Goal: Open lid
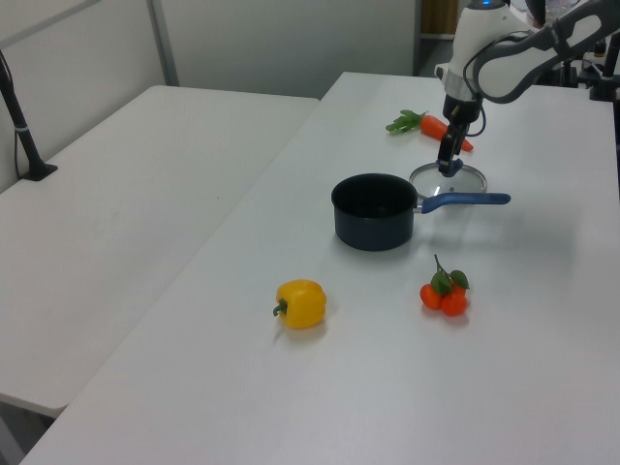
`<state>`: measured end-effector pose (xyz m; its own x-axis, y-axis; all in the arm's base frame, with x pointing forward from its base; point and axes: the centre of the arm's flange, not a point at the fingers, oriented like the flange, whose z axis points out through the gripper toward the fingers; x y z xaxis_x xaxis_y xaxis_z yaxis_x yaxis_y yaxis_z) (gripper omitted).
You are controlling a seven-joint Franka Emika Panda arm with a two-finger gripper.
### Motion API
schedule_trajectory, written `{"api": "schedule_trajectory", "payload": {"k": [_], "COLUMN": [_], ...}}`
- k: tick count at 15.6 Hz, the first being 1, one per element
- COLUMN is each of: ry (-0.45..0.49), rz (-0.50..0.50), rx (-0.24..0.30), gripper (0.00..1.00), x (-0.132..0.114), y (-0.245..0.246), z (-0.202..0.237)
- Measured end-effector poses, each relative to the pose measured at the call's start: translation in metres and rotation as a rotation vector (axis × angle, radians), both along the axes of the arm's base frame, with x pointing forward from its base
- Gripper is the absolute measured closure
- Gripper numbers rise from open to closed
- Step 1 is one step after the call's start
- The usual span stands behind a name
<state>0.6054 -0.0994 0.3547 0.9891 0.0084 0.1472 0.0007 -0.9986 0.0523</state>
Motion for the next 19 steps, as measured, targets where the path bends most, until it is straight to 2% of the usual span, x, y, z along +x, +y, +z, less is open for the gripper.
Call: {"api": "schedule_trajectory", "payload": {"k": [1, 5, 8, 10, 14, 16, 19], "ry": [-0.008, 0.036, 0.065, 0.079, 0.144, 0.148, 0.143], "rz": [0.002, 0.015, 0.012, 0.044, 0.095, 0.095, 0.076], "rx": [-0.001, 0.005, 0.010, -0.008, -0.040, -0.042, -0.041], "gripper": [0.01, 0.00, 0.00, 0.00, 0.00, 0.00, 0.00], "x": [0.003, 0.016, 0.018, 0.009, -0.030, -0.045, -0.051], "y": [0.001, 0.015, 0.058, 0.090, 0.139, 0.141, 0.131], "z": [0.006, 0.063, 0.119, 0.152, 0.202, 0.222, 0.233]}}
